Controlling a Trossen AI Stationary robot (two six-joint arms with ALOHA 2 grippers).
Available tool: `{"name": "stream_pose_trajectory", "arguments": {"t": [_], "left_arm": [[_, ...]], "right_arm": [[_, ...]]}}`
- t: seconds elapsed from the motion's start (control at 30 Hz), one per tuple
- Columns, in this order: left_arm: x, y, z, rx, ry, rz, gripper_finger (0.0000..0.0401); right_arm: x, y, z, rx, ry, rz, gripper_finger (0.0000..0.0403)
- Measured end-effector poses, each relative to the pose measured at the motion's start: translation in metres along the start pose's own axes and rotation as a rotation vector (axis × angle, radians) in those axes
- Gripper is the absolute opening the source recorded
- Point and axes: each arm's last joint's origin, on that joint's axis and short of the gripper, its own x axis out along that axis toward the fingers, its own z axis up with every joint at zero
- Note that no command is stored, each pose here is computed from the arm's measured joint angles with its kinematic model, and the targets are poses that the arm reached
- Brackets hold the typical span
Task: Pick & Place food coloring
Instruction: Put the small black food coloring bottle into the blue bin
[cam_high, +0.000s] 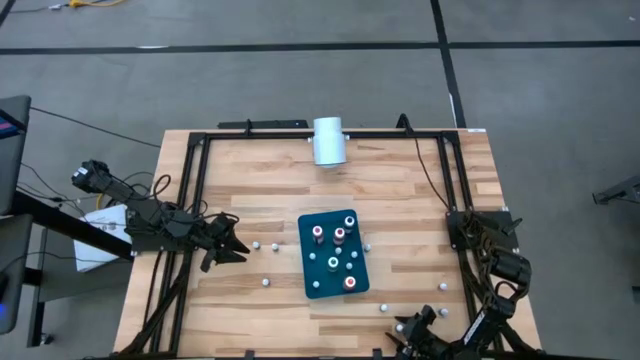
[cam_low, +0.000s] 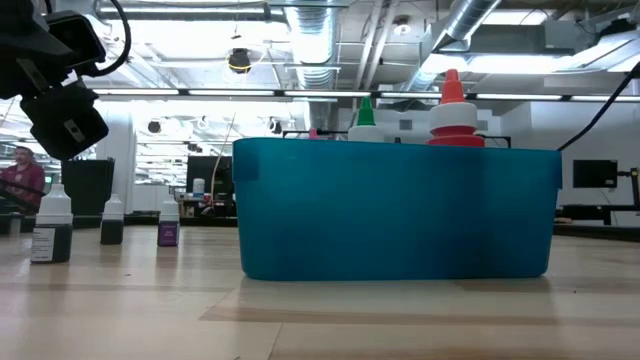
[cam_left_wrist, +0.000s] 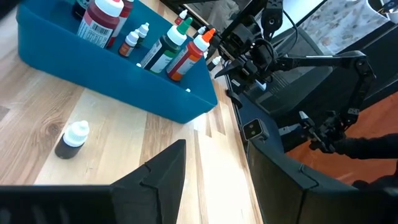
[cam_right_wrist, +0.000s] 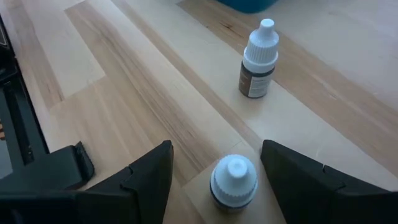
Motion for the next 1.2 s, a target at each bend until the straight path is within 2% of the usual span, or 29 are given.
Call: {"name": "stream_pose_trajectory", "arguments": {"t": [1.2], "left_arm": [[0.0,0.0005,-0.0005,0.001,0.005,0.005,0.0165]], "right_arm": [[-0.0007,0.0013,-0.0008,0.008,0.053,-0.015,0.0236]]}}
